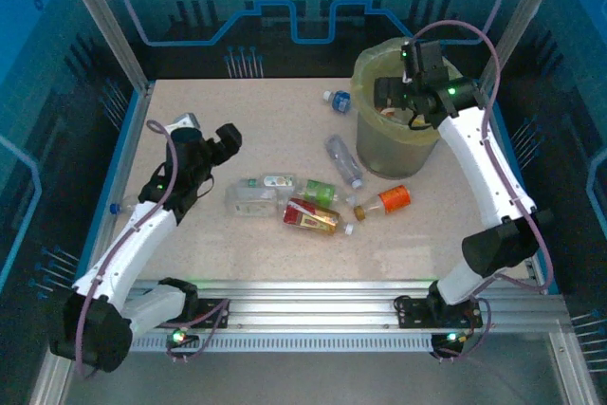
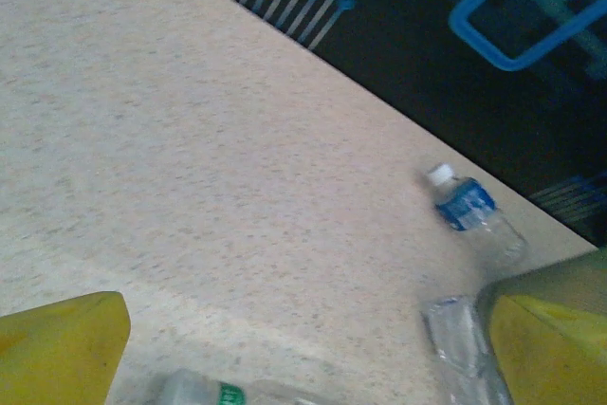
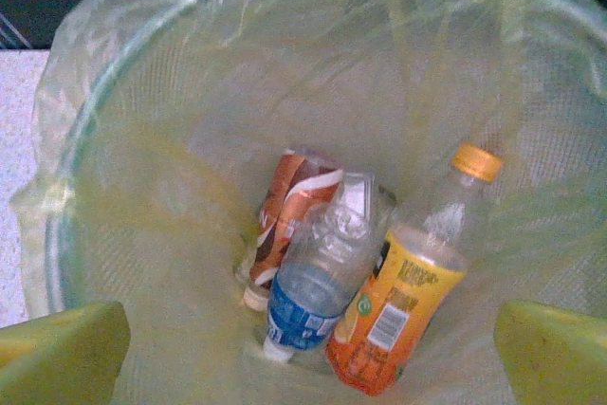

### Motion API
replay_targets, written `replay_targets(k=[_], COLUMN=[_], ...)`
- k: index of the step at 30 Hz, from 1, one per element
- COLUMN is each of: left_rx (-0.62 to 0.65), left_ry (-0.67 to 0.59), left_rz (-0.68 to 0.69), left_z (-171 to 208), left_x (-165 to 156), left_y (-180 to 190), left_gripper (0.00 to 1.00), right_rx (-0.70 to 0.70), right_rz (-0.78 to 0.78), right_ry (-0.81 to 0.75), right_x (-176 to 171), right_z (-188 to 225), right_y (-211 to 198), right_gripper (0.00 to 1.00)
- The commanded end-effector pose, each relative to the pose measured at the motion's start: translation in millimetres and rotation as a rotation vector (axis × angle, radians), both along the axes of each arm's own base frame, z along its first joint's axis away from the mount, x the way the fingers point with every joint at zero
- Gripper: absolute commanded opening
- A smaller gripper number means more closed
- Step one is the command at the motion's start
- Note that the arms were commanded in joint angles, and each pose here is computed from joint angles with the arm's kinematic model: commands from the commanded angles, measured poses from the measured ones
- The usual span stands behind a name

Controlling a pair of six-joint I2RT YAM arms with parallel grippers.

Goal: Put the plastic bottles in the bin

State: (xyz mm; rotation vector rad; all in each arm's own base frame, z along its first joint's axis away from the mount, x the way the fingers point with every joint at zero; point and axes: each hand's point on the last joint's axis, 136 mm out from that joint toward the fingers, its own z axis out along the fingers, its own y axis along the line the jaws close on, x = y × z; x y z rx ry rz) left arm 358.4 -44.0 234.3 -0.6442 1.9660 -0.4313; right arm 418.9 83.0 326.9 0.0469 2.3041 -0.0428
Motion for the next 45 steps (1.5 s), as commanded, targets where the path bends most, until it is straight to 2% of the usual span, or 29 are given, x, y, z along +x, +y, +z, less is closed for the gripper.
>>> replay_targets(k=[1, 7, 16, 23, 30, 35, 45], left_rx=[-0.023, -0.083, -0.159, -0.217, -0.284, -0.300, -0.304], left_ry=[0.078, 0.118, 0.187, 0.237, 0.268, 0.296, 0.389], left_rz=[0.130, 0.296, 0.485, 0.590, 0.650, 0.673, 0.853], left_z=[-20, -39, -58, -75, -91, -99, -116], left_x=[-19, -39, -68, -82, -83, -79, -104], left_y=[30, 74, 114, 130, 136, 139, 168], left_gripper=[0.99, 0.99, 0.99, 0.99, 0.99, 0.99, 0.99], right_rx=[0.022, 0.037, 0.041, 0.055, 0.093, 0.103, 0.116], right_rz=[0.020, 0.050, 0.069, 0.087, 0.119, 0.125, 0.124], right_ry=[0.016, 0.022, 0.038, 0.031, 0.034, 0.041, 0.025], right_x=[-17, -29, -33, -35, -37, -38, -45], right_z=[-1, -4, -12, -11, -16, -17, -12], right_y=[4, 10, 14, 19, 30, 33, 34], right_gripper=[1.00, 1.00, 1.00, 1.00, 1.00, 1.00, 1.00])
